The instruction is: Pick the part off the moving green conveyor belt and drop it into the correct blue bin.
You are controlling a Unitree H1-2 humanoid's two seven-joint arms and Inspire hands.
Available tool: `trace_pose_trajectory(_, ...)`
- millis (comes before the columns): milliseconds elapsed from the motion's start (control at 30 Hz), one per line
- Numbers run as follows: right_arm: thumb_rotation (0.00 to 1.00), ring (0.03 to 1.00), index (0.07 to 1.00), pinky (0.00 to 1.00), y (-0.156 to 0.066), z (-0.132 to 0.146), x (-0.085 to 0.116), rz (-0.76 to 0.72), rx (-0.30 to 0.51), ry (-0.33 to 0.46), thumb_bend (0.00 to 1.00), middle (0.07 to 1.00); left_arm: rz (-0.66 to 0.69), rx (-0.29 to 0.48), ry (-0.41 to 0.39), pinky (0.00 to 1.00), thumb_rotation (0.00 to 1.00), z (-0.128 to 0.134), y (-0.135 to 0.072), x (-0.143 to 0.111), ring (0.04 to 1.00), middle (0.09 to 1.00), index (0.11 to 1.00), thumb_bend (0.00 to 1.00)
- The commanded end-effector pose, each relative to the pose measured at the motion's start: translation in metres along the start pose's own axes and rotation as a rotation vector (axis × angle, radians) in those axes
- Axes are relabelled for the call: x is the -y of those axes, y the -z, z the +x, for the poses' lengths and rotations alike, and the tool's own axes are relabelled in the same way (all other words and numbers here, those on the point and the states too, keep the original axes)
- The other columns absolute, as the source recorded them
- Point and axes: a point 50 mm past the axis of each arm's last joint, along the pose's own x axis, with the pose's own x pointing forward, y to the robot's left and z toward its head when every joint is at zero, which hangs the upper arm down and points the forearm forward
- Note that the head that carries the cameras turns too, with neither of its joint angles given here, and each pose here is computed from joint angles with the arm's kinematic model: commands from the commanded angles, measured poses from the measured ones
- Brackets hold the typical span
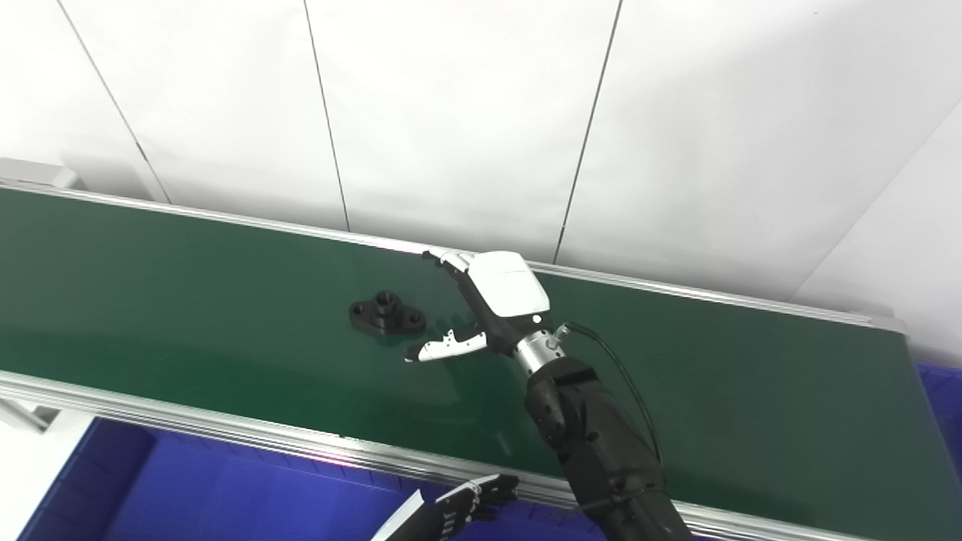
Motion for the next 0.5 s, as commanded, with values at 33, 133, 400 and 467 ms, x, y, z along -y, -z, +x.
trace_pose_trajectory(33, 0.66, 0.764, 0.856, 0.78, -0.014, 0.027, 0.024, -0.056, 0.051, 0.070, 0.89, 0.795, -0.045, 0.080, 0.004, 0.86, 0.88, 0.012, -0.015, 0.023, 0.904, 0.905, 0.879, 0.92)
trace_pose_trajectory(133, 0.66, 0.762, 0.853, 0.78, -0.015, 0.030, 0.021, -0.072, 0.049, 0.062, 0.90, 0.792, -0.045, 0.083, 0.001, 0.86, 0.88, 0.012, -0.015, 0.024, 0.905, 0.904, 0.878, 0.92)
trace_pose_trajectory(400, 0.67, 0.742, 0.844, 0.76, -0.015, 0.034, 0.012, -0.106, 0.027, 0.048, 0.91, 0.772, -0.046, 0.079, 0.000, 0.87, 0.88, 0.012, -0.016, 0.024, 0.912, 0.907, 0.878, 0.93)
trace_pose_trajectory(467, 0.67, 0.738, 0.845, 0.75, -0.015, 0.034, 0.011, -0.112, 0.020, 0.042, 0.91, 0.769, -0.046, 0.083, 0.000, 0.87, 0.89, 0.013, -0.016, 0.025, 0.908, 0.905, 0.878, 0.93)
